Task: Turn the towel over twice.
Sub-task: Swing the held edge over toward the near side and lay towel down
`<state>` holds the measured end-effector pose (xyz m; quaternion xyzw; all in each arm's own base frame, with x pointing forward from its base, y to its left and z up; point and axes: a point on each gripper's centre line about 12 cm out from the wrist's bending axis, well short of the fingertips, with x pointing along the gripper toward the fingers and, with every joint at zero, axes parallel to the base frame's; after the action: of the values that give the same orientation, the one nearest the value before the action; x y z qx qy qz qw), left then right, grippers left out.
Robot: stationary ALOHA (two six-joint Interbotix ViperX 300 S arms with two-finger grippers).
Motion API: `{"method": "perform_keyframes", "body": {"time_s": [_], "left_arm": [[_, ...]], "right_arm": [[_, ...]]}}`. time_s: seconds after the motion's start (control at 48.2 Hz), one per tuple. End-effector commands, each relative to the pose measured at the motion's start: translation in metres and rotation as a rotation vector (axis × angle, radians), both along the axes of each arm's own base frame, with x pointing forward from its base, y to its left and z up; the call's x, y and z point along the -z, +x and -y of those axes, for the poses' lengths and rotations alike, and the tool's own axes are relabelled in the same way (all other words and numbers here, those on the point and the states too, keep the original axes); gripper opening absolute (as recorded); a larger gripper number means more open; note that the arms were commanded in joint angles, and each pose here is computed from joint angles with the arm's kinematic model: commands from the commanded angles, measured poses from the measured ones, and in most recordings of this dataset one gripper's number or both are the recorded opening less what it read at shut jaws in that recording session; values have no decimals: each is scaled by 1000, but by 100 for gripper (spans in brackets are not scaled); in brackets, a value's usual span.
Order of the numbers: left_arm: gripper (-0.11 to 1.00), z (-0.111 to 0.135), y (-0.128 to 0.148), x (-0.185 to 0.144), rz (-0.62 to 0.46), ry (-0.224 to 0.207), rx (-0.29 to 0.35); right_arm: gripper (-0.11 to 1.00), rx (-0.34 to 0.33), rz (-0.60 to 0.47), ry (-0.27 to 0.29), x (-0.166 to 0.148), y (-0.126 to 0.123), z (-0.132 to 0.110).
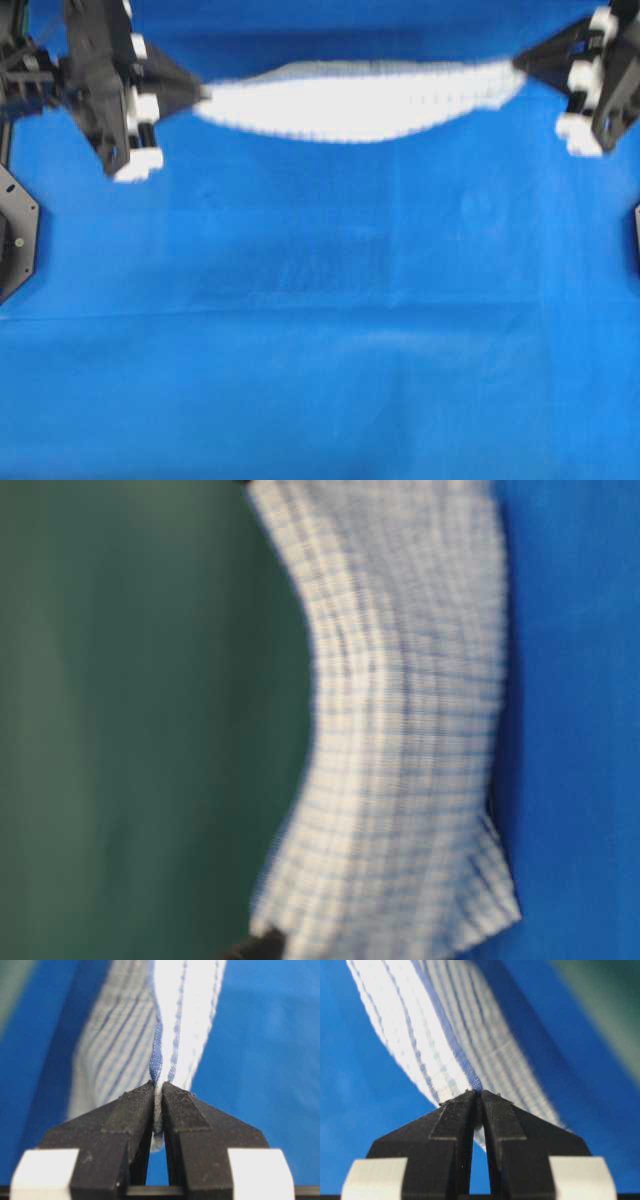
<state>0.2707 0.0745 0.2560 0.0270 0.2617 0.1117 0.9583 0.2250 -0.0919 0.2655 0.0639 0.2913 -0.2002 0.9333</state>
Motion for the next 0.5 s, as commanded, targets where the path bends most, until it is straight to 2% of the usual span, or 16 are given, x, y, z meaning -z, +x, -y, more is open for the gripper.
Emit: {"method": "perform_keyframes", "body": {"time_s": [0.0, 0.166, 0.352, 0.477], "left_arm": [[3, 14, 2, 8, -23, -24, 41], [3, 40, 2, 37, -95, -98, 91], [3, 62, 4, 70, -186, -189, 108], [3, 77, 8, 87, -230, -226, 130]], "right_arm": [[9, -25, 12, 34, 6, 3, -11], [10, -59, 1, 105, 30, 5, -30], [10, -112, -48, 171, 55, 9, -53], [9, -168, -84, 207, 68, 14, -72]]}}
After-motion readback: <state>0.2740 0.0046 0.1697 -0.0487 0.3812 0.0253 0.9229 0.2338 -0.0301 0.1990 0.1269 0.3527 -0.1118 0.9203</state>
